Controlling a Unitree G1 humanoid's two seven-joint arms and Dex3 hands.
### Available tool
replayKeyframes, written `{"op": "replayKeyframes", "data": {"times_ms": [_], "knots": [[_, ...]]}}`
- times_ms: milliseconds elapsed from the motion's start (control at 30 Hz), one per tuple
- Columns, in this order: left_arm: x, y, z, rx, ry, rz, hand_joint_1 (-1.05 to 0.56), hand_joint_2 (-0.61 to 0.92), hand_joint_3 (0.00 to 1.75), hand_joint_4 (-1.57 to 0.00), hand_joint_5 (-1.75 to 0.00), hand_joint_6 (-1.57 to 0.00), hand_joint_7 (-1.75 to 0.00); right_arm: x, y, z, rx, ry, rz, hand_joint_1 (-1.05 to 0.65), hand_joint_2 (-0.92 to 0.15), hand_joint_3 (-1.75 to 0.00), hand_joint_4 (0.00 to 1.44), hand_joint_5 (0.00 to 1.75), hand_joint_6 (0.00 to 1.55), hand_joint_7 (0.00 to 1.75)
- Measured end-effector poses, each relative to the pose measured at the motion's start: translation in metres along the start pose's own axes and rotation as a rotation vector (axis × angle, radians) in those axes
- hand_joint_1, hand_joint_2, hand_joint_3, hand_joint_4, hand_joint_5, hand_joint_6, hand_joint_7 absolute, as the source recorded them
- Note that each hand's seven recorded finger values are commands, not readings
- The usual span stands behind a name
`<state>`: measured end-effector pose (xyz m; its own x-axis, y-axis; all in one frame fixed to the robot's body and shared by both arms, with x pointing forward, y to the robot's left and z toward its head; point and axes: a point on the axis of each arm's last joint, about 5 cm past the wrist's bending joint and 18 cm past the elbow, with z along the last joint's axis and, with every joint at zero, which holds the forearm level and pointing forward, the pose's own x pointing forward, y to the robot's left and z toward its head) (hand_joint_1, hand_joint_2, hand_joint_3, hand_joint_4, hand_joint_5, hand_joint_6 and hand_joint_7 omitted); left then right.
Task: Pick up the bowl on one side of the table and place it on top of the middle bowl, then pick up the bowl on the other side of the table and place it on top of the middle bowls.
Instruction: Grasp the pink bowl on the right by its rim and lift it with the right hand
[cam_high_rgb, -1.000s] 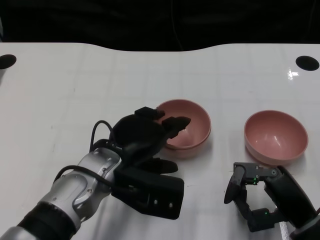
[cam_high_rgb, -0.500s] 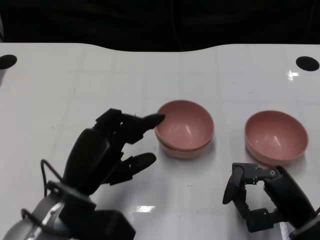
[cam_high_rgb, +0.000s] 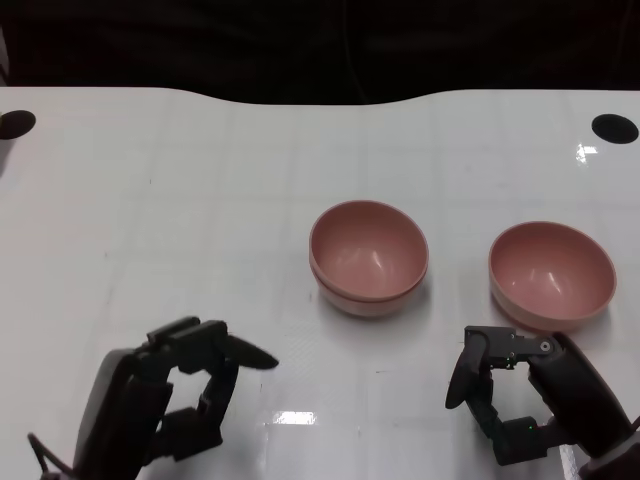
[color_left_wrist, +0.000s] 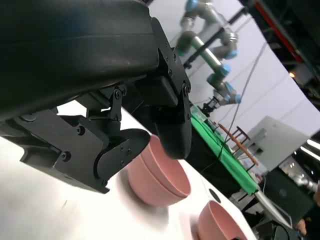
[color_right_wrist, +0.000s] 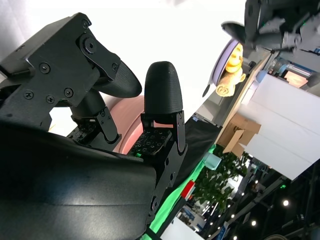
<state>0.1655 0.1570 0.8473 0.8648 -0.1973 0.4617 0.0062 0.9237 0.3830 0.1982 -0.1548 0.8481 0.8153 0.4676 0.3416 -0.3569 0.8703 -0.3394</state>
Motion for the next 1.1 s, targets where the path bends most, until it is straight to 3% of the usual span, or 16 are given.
{"op": "replayKeyframes", "data": {"times_ms": [133,233,300,367,467,567,867,1100], "knots": [[-0.003,-0.002,0.000,-0.101,0.058,0.032,-0.03,0.42,1.37,-0.84,-1.66,-0.86,-1.37,-0.001,-0.002,0.000,0.002,0.003,-0.011,-0.12,-0.39,-1.33,0.78,1.72,0.75,1.21],[-0.007,-0.001,-0.001,-0.152,0.095,0.038,-0.02,0.38,1.44,-0.85,-1.73,-0.83,-1.55,-0.001,-0.004,-0.001,0.012,0.007,-0.030,-0.11,-0.52,-1.10,0.76,1.61,0.75,1.04],[-0.007,-0.001,-0.002,-0.182,0.111,0.051,-0.01,0.36,1.49,-0.88,-1.74,-0.83,-1.60,0.000,-0.006,-0.002,0.009,0.008,-0.029,-0.11,-0.64,-0.85,0.71,1.45,0.75,0.89],[-0.006,-0.001,-0.002,-0.205,0.126,0.068,-0.01,0.35,1.50,-0.89,-1.75,-0.82,-1.62,0.002,-0.008,-0.001,0.001,0.003,-0.025,-0.13,-0.70,-0.71,0.68,1.32,0.74,0.80],[-0.005,-0.001,-0.003,-0.250,0.138,0.084,0.00,0.35,1.49,-0.88,-1.75,-0.80,-1.62,0.003,-0.015,0.000,-0.055,0.009,0.010,-0.20,-0.87,-0.24,0.65,0.84,0.73,0.39],[-0.006,0.000,-0.004,-0.265,0.148,0.081,0.01,0.35,1.48,-0.88,-1.75,-0.80,-1.62,0.004,-0.025,0.003,-0.136,0.022,0.035,-0.26,-0.91,-0.09,0.60,0.65,0.72,0.22],[-0.006,0.000,-0.004,-0.281,0.160,0.095,0.02,0.35,1.48,-0.88,-1.75,-0.81,-1.63,0.006,-0.038,0.012,-0.351,-0.003,0.019,-0.43,-0.92,-0.03,0.47,0.46,0.55,0.05],[-0.006,-0.002,-0.004,-0.284,0.161,0.080,0.03,0.32,1.51,-0.88,-1.75,-0.83,-1.62,0.008,-0.049,0.020,-0.542,0.029,0.009,-0.52,-0.92,-0.03,0.41,0.32,0.45,0.00]]}}
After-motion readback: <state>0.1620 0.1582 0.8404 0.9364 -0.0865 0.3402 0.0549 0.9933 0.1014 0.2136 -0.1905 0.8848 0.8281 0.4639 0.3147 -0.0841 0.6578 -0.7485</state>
